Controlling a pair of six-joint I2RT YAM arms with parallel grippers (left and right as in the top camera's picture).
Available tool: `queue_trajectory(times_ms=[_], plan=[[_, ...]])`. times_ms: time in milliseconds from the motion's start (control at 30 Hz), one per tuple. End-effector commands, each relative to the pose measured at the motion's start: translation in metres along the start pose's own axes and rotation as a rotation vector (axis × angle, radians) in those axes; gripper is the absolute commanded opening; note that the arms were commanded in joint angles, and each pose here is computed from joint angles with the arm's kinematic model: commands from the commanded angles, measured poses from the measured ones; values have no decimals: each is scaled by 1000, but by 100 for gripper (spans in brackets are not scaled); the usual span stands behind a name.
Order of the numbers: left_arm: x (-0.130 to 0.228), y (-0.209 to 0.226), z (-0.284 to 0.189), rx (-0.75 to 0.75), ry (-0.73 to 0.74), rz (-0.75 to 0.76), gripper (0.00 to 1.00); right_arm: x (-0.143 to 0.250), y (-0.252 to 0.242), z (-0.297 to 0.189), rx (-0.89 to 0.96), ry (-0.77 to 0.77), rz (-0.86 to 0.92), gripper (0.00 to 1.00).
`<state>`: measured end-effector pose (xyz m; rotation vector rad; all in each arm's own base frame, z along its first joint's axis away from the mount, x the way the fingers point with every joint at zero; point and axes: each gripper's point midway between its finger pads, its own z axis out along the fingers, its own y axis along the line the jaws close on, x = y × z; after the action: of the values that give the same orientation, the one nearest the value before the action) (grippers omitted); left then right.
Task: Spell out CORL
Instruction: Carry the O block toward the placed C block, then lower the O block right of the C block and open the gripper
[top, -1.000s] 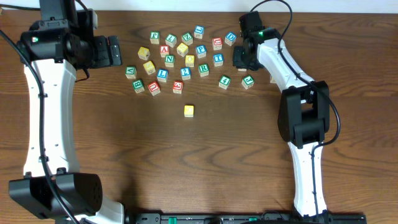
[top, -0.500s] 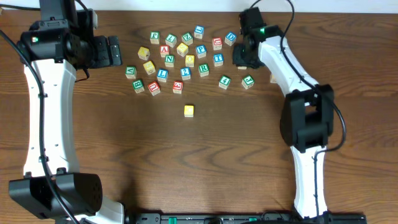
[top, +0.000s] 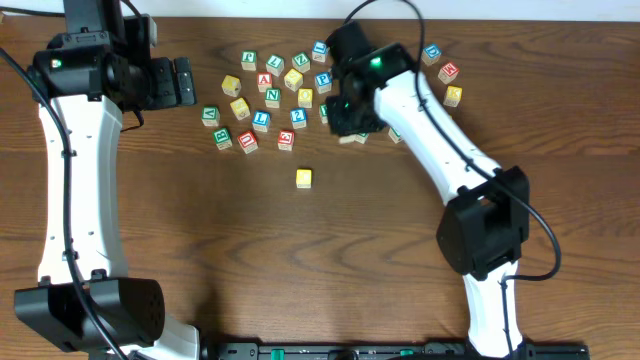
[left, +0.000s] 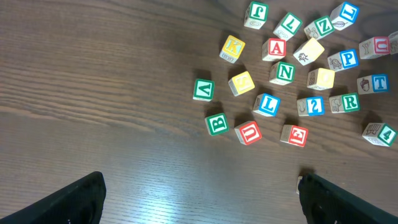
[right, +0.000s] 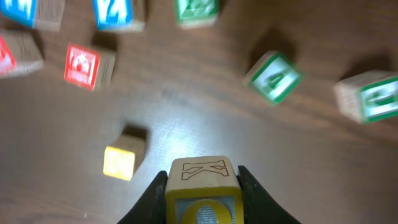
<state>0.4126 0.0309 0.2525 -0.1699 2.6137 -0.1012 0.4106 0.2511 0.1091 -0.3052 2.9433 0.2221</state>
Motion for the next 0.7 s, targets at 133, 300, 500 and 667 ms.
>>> queue_trajectory(times_ms=[133, 300, 500, 667], plan=[[-6, -3, -6, 8, -21, 11, 98, 44, 14, 45, 40, 110, 83, 18], [-6, -3, -6, 8, -21, 11, 98, 55, 32, 70, 25, 90, 96, 22], [-6, -3, -6, 8, -21, 11, 98, 58, 34, 79, 100, 35, 115, 23], [-6, -3, -6, 8, -21, 11, 98, 57, 35, 79, 116, 20, 122, 25]])
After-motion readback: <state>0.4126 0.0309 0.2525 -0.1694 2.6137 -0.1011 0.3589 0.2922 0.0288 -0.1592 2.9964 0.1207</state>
